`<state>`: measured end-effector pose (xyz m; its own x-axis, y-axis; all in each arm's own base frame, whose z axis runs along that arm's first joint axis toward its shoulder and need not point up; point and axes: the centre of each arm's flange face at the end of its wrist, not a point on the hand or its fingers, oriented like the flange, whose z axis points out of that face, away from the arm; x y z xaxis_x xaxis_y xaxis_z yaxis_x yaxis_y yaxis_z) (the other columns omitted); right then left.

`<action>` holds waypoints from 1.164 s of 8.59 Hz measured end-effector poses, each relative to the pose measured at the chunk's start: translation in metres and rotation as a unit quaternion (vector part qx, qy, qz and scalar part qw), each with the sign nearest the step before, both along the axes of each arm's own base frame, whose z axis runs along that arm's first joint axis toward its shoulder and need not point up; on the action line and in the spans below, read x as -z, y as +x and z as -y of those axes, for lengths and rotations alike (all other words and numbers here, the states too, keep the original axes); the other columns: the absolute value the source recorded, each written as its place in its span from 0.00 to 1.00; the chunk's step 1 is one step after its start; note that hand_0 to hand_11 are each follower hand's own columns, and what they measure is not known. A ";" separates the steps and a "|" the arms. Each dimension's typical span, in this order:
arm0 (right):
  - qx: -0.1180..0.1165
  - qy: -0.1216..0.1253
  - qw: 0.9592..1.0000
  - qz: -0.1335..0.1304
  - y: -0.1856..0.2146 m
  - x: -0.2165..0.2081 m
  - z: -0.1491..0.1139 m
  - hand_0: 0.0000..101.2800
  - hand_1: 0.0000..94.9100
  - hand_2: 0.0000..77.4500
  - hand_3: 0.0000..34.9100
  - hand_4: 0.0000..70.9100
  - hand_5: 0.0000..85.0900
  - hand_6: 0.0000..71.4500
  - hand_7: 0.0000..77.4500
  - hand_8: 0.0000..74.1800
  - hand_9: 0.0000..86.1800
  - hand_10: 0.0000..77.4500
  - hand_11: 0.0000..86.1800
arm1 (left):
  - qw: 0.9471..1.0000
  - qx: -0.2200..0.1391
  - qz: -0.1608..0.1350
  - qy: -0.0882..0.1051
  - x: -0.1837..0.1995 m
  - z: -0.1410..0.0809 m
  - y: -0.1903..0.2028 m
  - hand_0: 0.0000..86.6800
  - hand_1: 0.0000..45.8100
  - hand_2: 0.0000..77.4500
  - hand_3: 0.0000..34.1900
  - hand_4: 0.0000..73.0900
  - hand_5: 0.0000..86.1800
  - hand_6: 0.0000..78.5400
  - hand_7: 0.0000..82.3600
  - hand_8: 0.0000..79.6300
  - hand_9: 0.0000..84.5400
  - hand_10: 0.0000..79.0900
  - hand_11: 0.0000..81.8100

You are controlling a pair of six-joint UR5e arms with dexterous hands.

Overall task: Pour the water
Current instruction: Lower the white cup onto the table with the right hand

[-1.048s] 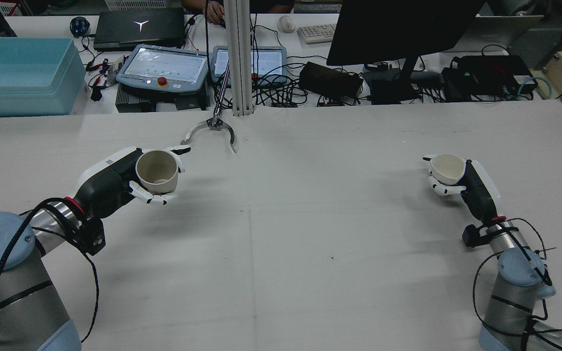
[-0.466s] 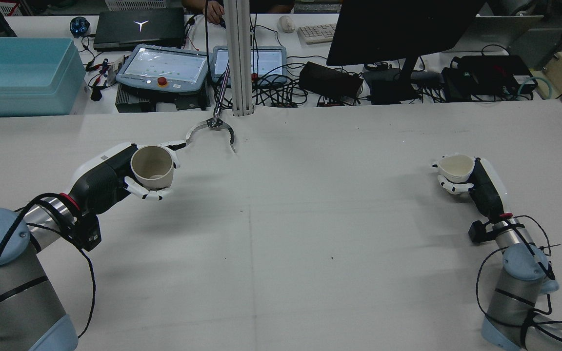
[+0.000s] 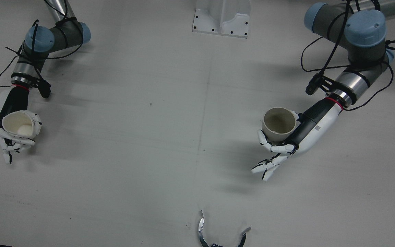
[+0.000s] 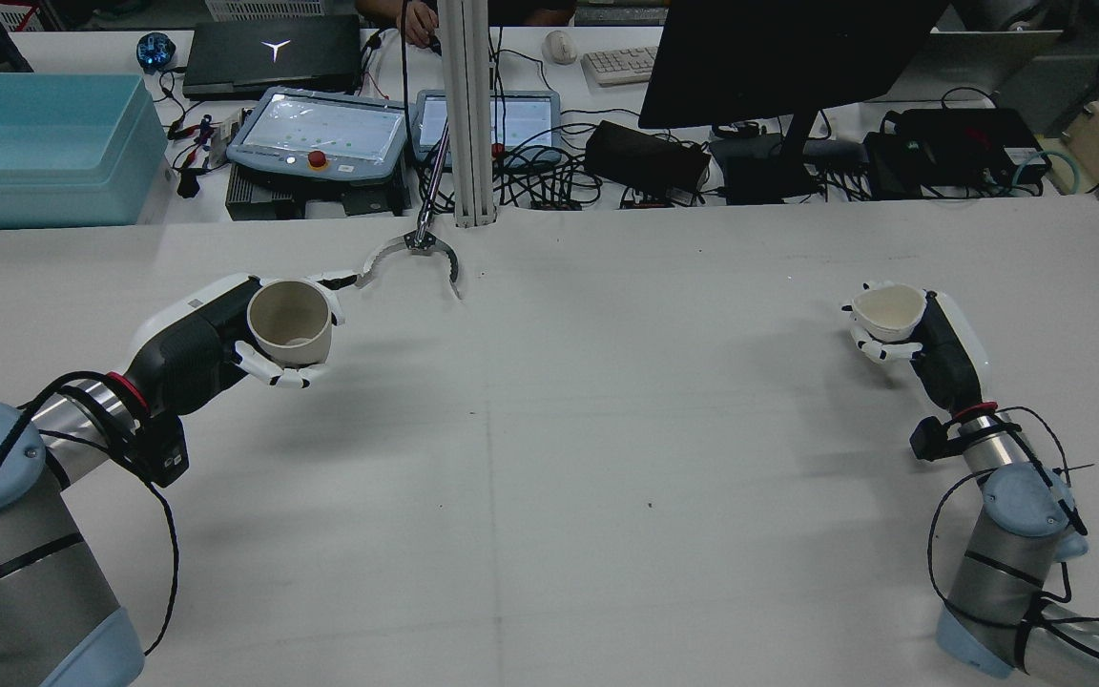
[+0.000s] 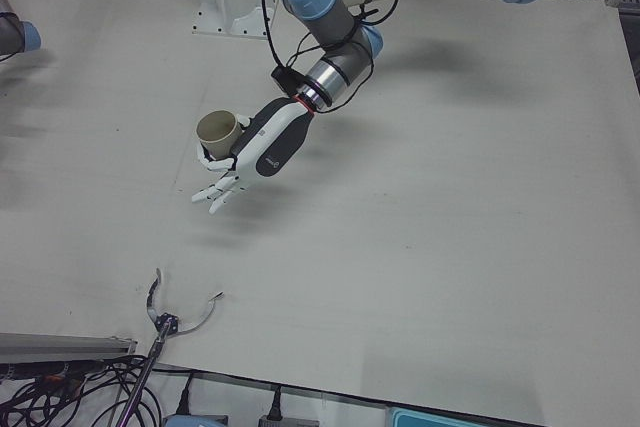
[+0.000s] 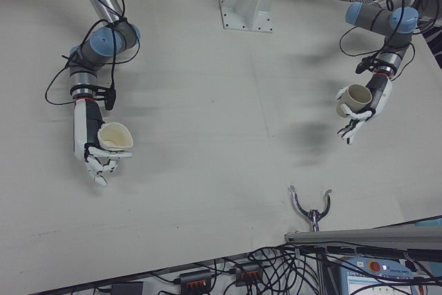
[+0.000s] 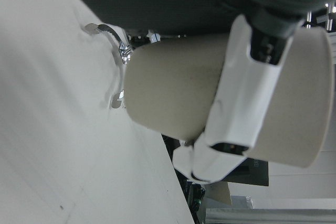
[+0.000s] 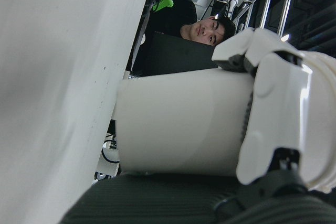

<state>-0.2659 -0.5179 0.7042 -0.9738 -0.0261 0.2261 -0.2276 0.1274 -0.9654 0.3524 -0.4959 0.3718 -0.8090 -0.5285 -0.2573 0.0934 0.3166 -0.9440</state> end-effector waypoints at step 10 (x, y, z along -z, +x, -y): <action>0.028 -0.019 0.999 0.028 0.001 -0.034 -0.037 0.53 0.22 0.61 0.00 0.51 0.10 0.37 0.32 0.32 0.30 0.05 0.09 | 1.000 0.001 0.002 -0.001 -0.002 -0.001 -0.002 0.92 0.60 0.49 0.00 0.69 0.48 0.13 0.16 0.05 0.02 0.12 0.20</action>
